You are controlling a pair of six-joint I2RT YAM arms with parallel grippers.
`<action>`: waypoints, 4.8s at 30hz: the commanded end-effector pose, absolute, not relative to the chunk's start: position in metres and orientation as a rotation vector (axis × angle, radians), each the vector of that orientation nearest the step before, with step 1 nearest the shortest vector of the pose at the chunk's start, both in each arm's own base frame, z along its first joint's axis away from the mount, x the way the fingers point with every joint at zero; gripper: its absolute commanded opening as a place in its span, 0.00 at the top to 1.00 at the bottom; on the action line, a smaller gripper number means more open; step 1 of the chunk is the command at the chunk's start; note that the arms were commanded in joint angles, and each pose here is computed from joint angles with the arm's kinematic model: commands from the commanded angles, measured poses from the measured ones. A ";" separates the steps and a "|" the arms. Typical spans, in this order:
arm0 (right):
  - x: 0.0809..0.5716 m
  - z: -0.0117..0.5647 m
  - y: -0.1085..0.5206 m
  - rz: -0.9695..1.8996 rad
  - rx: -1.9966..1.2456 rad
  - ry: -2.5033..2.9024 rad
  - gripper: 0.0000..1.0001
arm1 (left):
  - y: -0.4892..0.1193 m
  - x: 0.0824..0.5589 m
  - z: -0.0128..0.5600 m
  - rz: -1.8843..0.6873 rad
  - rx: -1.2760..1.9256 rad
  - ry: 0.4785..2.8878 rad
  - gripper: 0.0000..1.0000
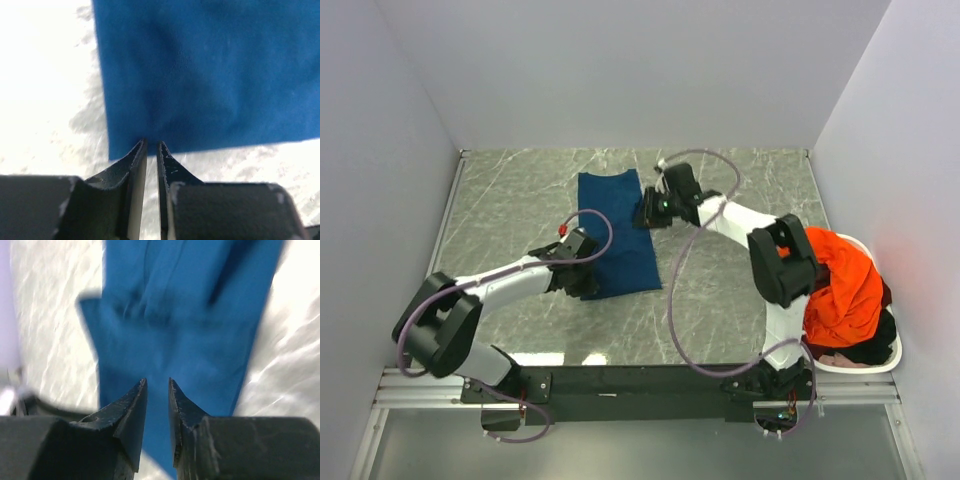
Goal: Fold and stack the t-shirts
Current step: Fold the tshirt
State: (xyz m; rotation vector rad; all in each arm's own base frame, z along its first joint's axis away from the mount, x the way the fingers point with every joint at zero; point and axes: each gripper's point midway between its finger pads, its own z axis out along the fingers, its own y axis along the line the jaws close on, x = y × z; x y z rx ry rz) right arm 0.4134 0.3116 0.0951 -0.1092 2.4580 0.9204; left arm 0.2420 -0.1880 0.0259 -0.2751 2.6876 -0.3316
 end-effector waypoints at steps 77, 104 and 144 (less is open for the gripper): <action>0.361 0.107 0.248 1.223 -0.019 2.372 0.60 | -0.120 0.347 0.151 -0.604 -0.488 2.258 0.49; 0.237 0.046 0.233 0.481 -0.066 2.668 0.48 | -0.141 0.222 0.090 -0.546 -0.525 2.429 0.14; 0.199 -0.003 0.220 0.102 -0.160 2.875 1.00 | -0.182 0.211 0.048 -0.307 -0.283 2.655 0.23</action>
